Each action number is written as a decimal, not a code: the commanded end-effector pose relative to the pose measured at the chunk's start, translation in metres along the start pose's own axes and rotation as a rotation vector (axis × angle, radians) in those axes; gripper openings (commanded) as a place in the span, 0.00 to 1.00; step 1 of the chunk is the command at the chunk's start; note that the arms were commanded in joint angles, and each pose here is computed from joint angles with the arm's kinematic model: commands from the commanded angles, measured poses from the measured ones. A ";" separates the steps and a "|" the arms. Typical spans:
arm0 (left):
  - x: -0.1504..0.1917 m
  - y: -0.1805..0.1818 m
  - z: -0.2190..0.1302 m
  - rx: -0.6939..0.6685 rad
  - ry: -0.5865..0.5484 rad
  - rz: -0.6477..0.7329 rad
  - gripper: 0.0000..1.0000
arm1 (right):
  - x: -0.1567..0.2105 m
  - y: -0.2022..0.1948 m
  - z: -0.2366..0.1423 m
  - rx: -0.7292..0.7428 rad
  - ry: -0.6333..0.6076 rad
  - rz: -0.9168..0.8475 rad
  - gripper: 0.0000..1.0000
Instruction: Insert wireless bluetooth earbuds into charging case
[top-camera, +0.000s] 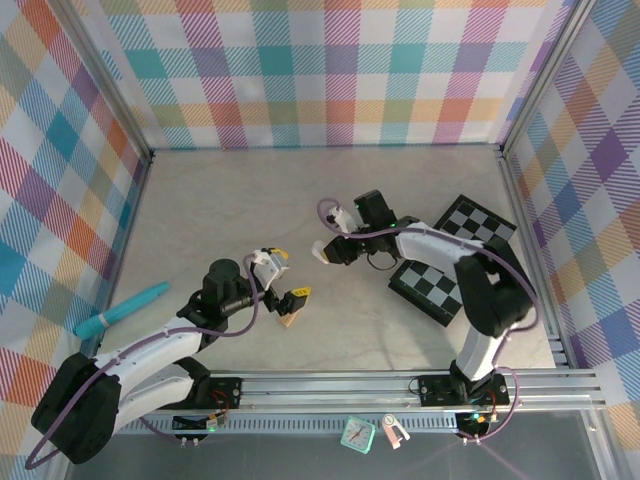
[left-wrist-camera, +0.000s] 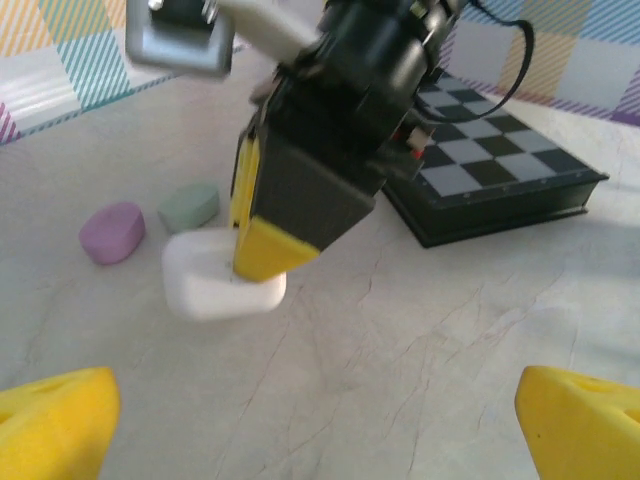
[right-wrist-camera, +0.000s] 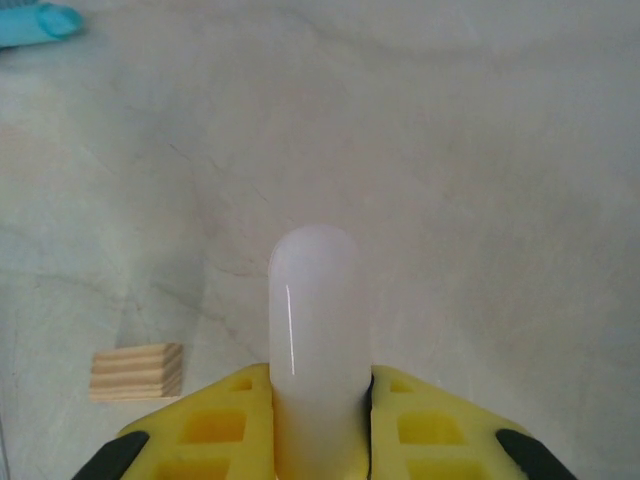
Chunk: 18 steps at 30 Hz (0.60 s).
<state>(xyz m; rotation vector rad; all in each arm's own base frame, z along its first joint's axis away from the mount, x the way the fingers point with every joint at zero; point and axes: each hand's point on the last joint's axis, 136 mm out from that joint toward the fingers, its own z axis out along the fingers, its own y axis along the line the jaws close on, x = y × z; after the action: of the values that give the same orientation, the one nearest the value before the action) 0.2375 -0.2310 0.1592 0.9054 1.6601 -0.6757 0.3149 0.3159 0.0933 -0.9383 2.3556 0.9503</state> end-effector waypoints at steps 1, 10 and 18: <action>0.008 0.001 -0.002 -0.028 0.025 0.025 1.00 | -0.008 -0.003 0.016 -0.038 -0.017 0.155 0.20; 0.003 0.006 -0.005 -0.064 0.013 0.028 1.00 | 0.023 -0.036 0.053 0.027 0.085 0.304 0.23; 0.004 0.018 -0.021 -0.158 0.071 0.071 1.00 | 0.019 -0.046 0.052 0.081 0.072 0.304 0.34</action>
<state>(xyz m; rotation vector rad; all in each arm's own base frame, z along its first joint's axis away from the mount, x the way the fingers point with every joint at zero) 0.2394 -0.2118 0.1617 0.8666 1.6876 -0.5498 0.3377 0.3263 0.0363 -0.6355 2.5871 0.9984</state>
